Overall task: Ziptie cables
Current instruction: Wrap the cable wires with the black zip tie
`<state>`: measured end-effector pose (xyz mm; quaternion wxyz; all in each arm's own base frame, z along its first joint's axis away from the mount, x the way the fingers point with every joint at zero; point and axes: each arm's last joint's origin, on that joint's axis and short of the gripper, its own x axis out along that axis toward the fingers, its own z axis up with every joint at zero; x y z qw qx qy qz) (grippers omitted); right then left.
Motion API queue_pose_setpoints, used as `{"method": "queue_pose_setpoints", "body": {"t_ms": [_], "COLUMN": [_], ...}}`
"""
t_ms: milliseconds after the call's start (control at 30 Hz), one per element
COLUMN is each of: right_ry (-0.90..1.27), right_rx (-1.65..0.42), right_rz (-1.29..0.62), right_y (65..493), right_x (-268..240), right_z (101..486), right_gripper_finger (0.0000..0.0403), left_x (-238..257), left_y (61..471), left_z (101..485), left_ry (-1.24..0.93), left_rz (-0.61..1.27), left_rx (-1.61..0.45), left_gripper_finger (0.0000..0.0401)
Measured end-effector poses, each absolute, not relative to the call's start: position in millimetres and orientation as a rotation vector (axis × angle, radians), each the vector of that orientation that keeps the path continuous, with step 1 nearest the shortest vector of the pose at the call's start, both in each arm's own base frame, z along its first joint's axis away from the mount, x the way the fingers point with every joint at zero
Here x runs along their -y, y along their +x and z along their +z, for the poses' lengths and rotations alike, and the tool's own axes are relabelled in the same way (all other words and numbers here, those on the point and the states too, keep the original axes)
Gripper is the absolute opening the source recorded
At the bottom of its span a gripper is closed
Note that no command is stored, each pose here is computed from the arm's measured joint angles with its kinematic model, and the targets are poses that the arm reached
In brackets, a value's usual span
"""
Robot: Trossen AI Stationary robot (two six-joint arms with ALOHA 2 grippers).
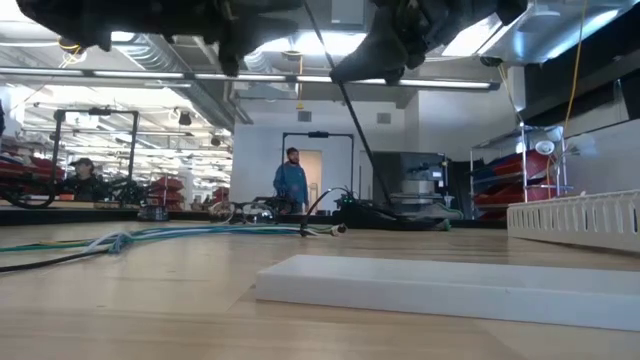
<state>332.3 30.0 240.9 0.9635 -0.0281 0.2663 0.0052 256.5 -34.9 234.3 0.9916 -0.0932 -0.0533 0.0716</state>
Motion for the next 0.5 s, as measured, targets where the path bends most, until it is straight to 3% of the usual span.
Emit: {"method": "queue_pose_setpoints", "body": {"t_ms": [500], "right_ry": [-0.020], "right_rx": [-0.539], "right_rz": [0.031], "right_y": [340.4], "right_x": [-31.7], "right_z": [230.3], "right_gripper_finger": [0.0000], "left_x": [26.5], "left_y": [263.1], "left_z": [231.8], "left_ry": [-0.153], "left_rz": [0.176], "left_rx": [0.151], "left_gripper_finger": [0.0141]}}
